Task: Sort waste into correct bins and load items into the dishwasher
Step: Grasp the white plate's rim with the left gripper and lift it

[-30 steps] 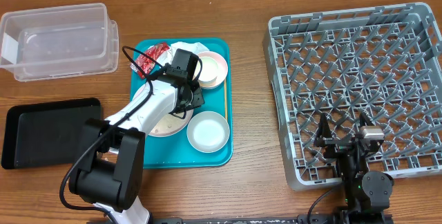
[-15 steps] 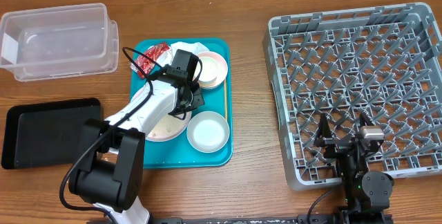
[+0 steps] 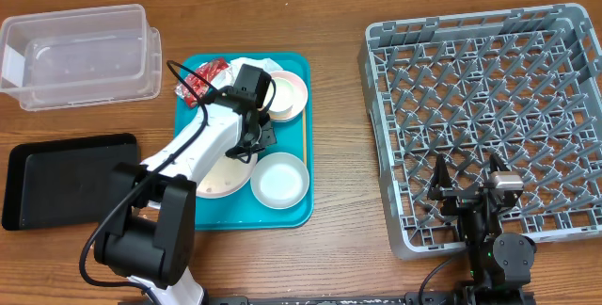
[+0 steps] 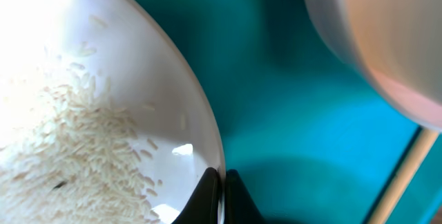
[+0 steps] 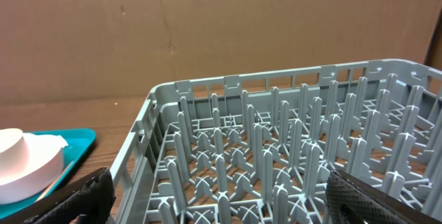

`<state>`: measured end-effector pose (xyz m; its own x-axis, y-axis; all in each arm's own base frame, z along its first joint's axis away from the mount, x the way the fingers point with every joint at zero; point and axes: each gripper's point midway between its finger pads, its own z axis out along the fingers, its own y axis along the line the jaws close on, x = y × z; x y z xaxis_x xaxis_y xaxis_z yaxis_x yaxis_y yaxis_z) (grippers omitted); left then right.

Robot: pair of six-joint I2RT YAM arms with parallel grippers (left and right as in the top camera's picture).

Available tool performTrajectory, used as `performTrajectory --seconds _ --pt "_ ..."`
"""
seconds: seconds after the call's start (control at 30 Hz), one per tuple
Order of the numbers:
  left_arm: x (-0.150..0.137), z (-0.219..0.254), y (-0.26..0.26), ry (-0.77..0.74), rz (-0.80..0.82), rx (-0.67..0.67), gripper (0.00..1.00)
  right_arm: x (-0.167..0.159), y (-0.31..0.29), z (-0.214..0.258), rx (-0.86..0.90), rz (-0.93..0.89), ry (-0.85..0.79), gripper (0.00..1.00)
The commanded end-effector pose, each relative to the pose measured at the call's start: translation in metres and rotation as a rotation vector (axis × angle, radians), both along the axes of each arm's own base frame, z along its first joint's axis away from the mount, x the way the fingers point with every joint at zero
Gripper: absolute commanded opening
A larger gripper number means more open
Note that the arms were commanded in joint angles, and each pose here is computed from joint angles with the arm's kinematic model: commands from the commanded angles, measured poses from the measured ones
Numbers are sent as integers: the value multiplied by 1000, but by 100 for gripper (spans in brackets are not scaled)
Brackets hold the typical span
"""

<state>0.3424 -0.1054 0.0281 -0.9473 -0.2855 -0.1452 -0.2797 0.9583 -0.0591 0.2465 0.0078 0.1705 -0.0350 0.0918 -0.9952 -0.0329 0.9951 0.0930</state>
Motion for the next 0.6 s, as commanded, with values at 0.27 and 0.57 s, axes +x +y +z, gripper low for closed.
performTrajectory --seconds 0.27,0.57 --pt "32 65 19 -80 33 143 4 0 0 -3 -1 -2 1 100" --pt "31 69 20 -73 33 146 4 0 0 -3 0 -2 1 100"
